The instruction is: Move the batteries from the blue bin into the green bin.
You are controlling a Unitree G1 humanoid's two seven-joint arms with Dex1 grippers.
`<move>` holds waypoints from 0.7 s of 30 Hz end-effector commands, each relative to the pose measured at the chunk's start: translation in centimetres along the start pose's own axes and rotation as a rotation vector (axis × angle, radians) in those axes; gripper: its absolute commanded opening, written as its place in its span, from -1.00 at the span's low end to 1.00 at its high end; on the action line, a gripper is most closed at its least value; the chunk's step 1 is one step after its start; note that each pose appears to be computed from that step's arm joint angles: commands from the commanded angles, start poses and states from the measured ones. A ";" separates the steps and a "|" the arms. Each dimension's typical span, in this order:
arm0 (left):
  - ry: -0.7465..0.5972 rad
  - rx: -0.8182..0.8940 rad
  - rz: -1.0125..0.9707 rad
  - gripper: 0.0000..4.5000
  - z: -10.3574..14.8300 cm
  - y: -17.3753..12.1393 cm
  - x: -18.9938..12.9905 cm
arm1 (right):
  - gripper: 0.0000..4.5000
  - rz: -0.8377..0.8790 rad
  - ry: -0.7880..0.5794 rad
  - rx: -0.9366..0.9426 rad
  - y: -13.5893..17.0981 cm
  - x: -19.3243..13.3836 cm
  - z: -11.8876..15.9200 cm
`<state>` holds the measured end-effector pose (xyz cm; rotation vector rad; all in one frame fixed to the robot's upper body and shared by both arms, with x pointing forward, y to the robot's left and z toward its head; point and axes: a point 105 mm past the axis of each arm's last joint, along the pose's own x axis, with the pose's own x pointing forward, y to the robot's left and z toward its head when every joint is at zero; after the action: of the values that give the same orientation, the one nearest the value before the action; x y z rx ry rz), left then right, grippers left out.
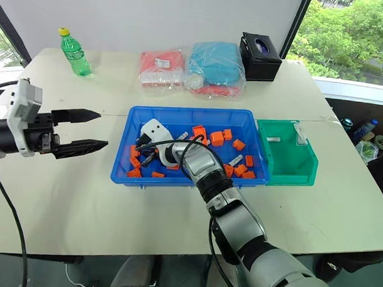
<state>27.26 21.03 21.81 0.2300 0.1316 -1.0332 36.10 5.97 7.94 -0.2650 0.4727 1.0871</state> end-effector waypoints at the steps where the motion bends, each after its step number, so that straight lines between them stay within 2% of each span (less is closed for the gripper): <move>1: -0.013 0.040 -0.030 1.00 0.9 -0.4 0.3 | -0.97 0.002 -0.029 -0.010 -0.1 -1.0 0.9; 7: -0.003 0.045 -0.030 1.00 0.5 0.1 0.4 | -0.97 -0.019 -0.048 -0.003 -0.5 -1.6 1.2; 12: 0.002 0.044 -0.015 1.00 0.7 0.9 -0.1 | 0.01 -0.082 -0.057 0.028 -1.5 -1.0 1.6; 21: 0.027 0.036 0.001 1.00 0.4 1.2 -1.0 | 0.01 -0.148 -0.056 0.062 -3.0 -0.1 1.1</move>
<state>28.05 22.10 21.51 0.2361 0.1694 -1.0407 38.51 4.89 8.40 -0.2158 0.4437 0.9474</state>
